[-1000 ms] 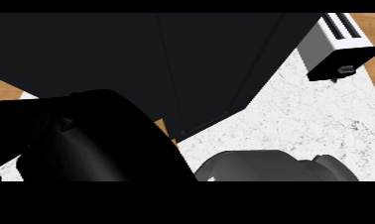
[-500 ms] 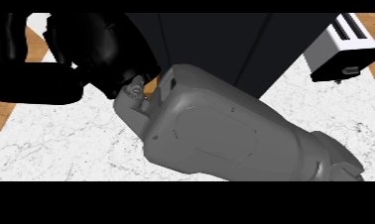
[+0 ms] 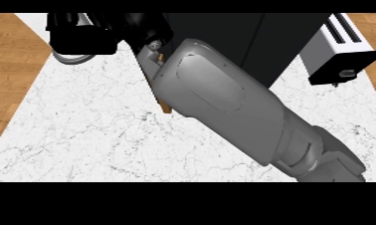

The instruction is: Pick up the wine, place it into the cabinet and close the cabinet

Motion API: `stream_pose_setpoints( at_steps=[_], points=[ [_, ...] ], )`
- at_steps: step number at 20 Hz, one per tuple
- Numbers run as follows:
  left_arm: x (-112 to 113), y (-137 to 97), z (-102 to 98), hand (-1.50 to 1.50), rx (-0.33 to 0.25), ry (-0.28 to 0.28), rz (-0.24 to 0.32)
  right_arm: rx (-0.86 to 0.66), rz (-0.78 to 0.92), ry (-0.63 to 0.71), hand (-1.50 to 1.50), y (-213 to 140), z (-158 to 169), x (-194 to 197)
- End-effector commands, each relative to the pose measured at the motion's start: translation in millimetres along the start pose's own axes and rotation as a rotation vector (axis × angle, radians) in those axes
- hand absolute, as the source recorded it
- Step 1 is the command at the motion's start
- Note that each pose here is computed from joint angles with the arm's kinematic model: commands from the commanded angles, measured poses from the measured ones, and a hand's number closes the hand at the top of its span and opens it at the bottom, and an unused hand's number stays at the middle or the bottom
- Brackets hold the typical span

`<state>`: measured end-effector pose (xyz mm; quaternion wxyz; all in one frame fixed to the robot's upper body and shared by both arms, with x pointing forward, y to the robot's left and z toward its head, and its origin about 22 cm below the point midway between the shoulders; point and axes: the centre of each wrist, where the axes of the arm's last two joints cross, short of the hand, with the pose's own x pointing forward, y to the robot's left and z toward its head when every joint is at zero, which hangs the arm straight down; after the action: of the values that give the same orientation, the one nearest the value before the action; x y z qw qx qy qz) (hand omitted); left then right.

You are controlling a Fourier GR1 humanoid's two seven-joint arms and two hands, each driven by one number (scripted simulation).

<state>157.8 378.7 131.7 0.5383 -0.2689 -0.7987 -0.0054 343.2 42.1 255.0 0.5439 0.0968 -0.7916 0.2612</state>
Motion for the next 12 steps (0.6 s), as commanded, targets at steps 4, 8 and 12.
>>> stream_pose_setpoints(
  at_steps=[4, 8, 12],
  points=[
    [0.1, -4.3, -3.0, 1.5, 0.003, -0.013, -0.002, -0.172, 0.058, 0.13, 1.5, -67.5, -2.9, -73.0],
    [2.7, -2.9, -6.5, 1.5, 0.002, -0.009, 0.0, -0.179, 0.111, 0.134, 1.5, -76.2, -1.7, -80.6],
    [1.2, -4.7, -11.3, 1.5, 0.025, -0.024, -0.015, -0.176, 0.111, 0.12, 1.5, -80.3, 0.0, -82.4]
  ],
)
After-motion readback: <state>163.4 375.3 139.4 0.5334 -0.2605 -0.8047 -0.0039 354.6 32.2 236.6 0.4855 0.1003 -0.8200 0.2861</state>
